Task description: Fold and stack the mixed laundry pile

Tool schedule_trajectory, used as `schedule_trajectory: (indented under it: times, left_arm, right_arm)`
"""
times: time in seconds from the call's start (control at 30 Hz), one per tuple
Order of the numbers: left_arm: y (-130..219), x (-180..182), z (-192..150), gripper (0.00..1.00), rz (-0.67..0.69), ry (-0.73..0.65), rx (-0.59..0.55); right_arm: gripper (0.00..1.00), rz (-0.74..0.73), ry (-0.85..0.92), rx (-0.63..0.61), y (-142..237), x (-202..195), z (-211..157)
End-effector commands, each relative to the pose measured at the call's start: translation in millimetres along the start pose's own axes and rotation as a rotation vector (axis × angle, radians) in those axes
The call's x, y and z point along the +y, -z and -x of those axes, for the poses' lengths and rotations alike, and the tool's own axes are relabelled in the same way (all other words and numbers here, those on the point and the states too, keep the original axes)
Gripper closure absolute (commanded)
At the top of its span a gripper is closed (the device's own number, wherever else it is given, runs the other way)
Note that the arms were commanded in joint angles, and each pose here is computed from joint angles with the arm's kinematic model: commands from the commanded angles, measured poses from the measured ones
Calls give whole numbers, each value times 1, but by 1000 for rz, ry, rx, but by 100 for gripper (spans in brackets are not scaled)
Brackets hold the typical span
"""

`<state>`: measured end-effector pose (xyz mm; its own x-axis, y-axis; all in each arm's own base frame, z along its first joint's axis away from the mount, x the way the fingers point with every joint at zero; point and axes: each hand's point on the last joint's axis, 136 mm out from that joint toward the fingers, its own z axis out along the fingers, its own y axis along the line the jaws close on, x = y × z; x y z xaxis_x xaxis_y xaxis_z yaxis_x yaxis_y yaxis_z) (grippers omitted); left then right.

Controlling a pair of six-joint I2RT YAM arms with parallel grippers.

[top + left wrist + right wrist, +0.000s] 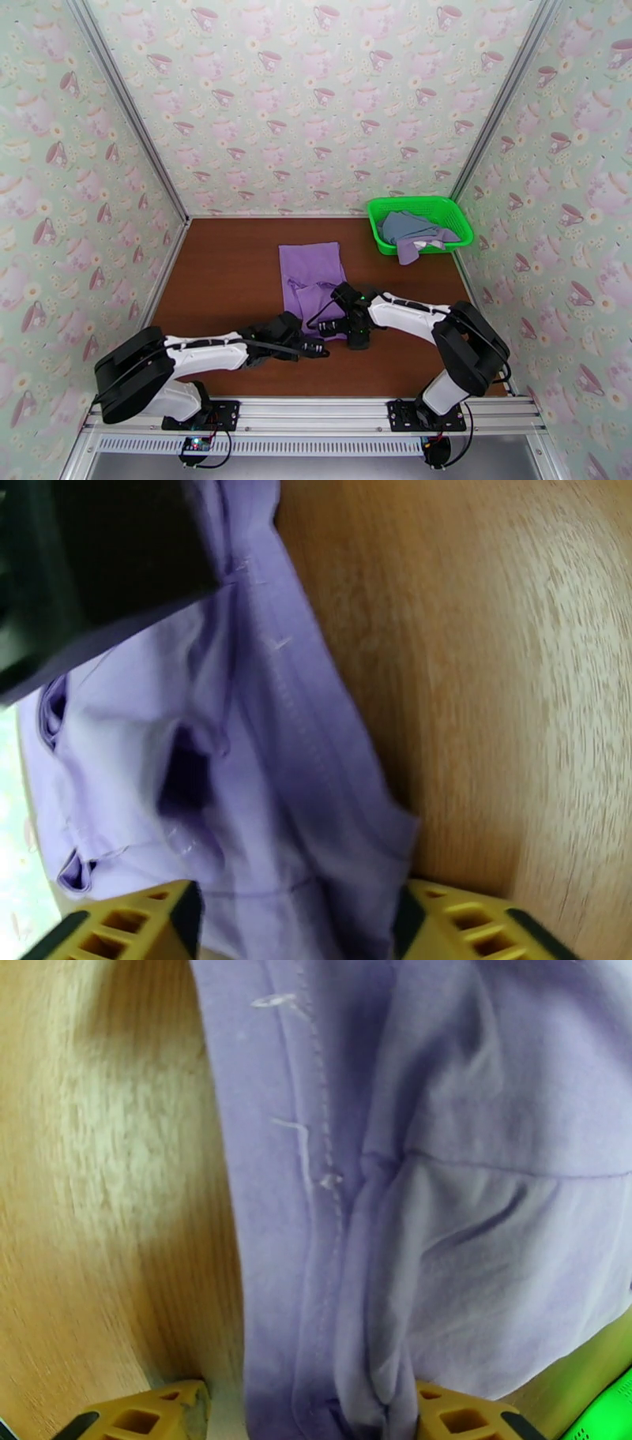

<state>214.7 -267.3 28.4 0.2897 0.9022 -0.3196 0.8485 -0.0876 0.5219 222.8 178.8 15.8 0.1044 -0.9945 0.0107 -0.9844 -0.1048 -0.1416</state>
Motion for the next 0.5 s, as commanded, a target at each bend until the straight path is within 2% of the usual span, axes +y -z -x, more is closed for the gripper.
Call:
schedule_trajectory:
  times: [0.0, 0.07, 0.13, 0.23, 0.4, 0.47]
  left_arm:
    - [-13, -11, -10, 50, -82, 28, 52]
    - [-16, -15, -13, 69, -129, 37, 80]
    - [-19, -19, -16, 100, -173, 48, 114]
    - [-21, -18, -19, 100, -193, 60, 143]
    - [-5, -7, -22, 100, -144, 47, 153]
    - [8, 2, -20, 100, -110, 49, 147]
  right_arm:
    - [45, 8, 0, 8, -16, -3, 0]
    - [52, 6, -5, 7, -18, -4, 0]
    - [61, -3, -10, 4, -17, -6, -1]
    - [74, -29, -20, -4, -13, -13, -1]
    - [96, -80, -55, -48, 4, -24, -1]
    - [100, -114, -77, -77, 16, -32, -1]
